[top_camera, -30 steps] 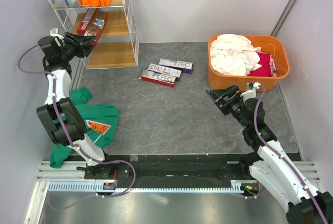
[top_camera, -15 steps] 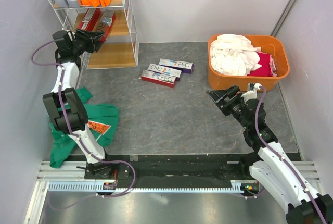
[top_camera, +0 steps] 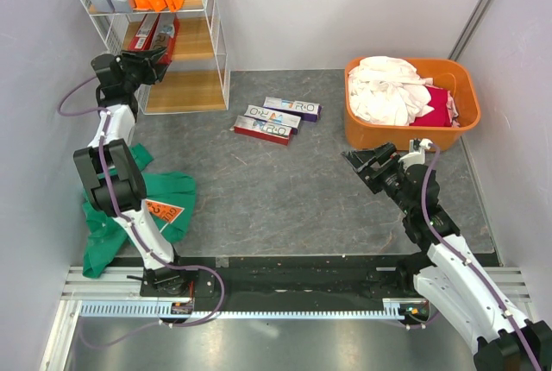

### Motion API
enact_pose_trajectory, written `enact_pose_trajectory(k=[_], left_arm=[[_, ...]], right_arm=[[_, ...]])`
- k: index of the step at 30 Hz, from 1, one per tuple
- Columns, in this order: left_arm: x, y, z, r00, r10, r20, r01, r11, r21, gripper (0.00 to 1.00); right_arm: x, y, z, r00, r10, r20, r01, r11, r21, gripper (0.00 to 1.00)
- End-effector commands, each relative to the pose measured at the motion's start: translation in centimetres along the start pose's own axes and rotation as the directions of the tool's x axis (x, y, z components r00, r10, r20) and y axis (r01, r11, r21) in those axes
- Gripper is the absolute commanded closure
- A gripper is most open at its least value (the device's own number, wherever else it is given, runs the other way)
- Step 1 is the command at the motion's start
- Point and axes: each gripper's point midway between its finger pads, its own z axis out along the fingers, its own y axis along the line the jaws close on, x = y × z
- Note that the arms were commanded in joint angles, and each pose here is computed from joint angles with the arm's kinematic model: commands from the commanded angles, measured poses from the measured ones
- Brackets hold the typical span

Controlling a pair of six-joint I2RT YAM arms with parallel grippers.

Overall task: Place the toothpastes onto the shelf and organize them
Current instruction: Place the toothpaste on the shelf.

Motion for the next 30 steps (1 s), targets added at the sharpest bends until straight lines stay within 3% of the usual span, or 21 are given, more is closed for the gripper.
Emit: enact_pose_trajectory(k=[1,7,12,13,15,16,18,25,30], left_arm=[[-1.6,-0.8,0.7,0.996,-0.066,0.06,0.063,0.997,0.044,0.72],[-2.5,-0.7,1.7,0.993,-0.086,0.075,0.083,0.995,0.053,0.69],[-1.6,-1.3,2.1,0.999,-0.053,0.007,0.053,0.996,0.071,0.57],[-1.4,-1.7,1.8,1.0,-0.029,0.003,0.028,0.996,0.079,0.46],[-0.6,-1.8,1.3,1.0,0.001,-0.024,0.001,0.997,0.079,0.34],[-0.3,-2.3,0.7,0.999,0.037,-0.029,-0.035,0.996,0.083,0.16],[0.3,-2.5,0.1,0.997,0.066,-0.046,-0.063,0.996,0.064,0.01],[1.5,-4.2,-2.2,0.966,0.248,-0.071,-0.246,0.969,0.028,0.0],[1.8,-3.3,-2.9,0.952,0.291,-0.092,-0.294,0.956,-0.016,0.0]], right_arm=[[-0.1,-0.2,0.0,1.0,-0.014,0.006,0.014,1.0,0.0,0.02],[-0.1,-0.2,0.0,1.0,-0.014,0.006,0.014,1.0,0.0,0.02],[-0.1,-0.3,0.1,1.0,-0.016,0.005,0.016,1.0,0.005,0.02],[-0.1,-0.4,0.1,1.0,-0.018,0.003,0.018,1.0,0.006,0.02],[-0.1,-0.4,0.0,1.0,-0.018,0.003,0.018,1.0,0.006,0.02],[0.0,-0.4,0.0,1.0,-0.016,0.002,0.016,1.0,0.007,0.02],[-0.1,-0.4,0.0,1.0,-0.016,0.004,0.016,1.0,0.008,0.02],[0.1,-0.6,0.0,1.0,-0.016,-0.003,0.016,1.0,0.011,0.02],[0.2,-0.7,-0.1,1.0,-0.013,-0.007,0.013,1.0,0.012,0.02]])
